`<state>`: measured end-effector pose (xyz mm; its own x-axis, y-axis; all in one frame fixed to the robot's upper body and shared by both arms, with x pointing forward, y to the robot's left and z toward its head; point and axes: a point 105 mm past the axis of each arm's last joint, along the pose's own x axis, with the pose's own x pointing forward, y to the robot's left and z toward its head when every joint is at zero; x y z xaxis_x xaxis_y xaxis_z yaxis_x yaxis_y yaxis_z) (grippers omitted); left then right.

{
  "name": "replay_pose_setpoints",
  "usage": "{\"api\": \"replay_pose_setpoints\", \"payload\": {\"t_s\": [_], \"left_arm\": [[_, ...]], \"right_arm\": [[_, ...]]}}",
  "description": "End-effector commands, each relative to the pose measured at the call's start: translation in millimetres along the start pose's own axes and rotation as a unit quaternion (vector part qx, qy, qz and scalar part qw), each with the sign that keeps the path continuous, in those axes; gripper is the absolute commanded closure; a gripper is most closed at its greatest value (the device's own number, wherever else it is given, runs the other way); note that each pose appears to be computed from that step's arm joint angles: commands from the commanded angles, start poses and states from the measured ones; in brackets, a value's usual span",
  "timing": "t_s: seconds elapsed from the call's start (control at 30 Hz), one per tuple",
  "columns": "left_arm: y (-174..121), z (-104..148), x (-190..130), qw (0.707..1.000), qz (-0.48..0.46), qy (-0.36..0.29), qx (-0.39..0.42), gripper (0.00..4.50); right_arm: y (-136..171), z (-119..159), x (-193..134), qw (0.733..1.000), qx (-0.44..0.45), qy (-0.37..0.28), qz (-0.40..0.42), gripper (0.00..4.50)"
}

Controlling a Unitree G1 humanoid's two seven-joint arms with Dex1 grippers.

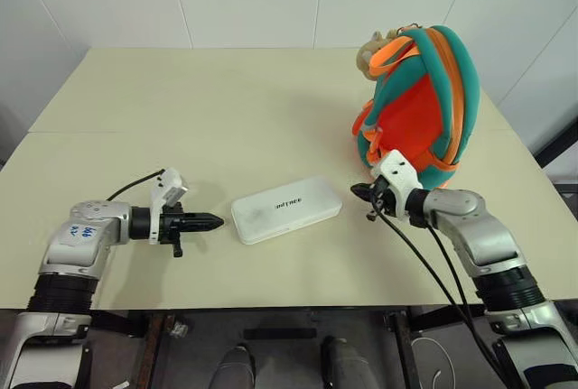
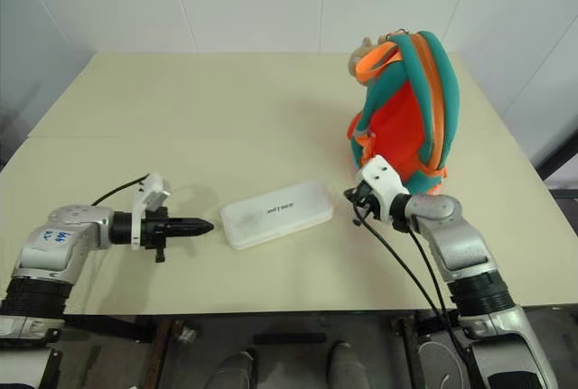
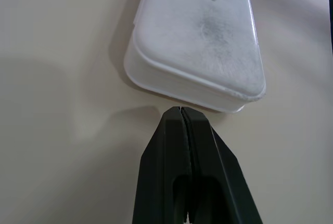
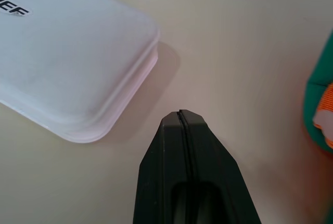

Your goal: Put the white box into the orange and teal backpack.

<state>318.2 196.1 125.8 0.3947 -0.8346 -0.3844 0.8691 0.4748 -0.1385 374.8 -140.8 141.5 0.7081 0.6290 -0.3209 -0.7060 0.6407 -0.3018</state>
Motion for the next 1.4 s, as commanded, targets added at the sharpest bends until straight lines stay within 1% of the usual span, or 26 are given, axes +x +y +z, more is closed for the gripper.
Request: {"api": "replay_pose_setpoints", "payload": {"t_s": [0.03,0.13,0.3,0.5,0.67,0.93,1.23,1.4], "left_arm": [[0,6,2,0.999,0.013,-0.029,0.015,4.49],[-1,7,6,0.999,0.011,-0.047,0.017,4.49],[-3,6,11,0.998,0.006,-0.053,0.015,4.49],[-4,9,15,0.998,0.001,-0.064,0.022,4.49],[-5,13,16,0.998,-0.007,-0.063,0.027,4.49],[-11,19,16,0.998,-0.026,-0.046,0.039,4.49],[-21,23,17,0.997,-0.051,-0.028,0.049,4.49],[-34,21,15,0.996,-0.078,-0.016,0.047,4.49]], "right_arm": [[-5,10,4,1.000,-0.018,-0.014,-0.008,4.50],[0,10,9,1.000,-0.017,-0.015,0.004,4.50],[9,14,14,0.999,-0.019,-0.021,0.025,4.50],[26,17,11,0.997,-0.023,-0.021,0.071,4.50],[42,22,1,0.993,-0.025,-0.019,0.118,4.50],[59,25,-16,0.985,-0.026,-0.004,0.168,4.50],[71,18,-36,0.980,-0.022,0.019,0.197,4.50],[74,14,-47,0.979,-0.015,0.031,0.202,4.50]]}}
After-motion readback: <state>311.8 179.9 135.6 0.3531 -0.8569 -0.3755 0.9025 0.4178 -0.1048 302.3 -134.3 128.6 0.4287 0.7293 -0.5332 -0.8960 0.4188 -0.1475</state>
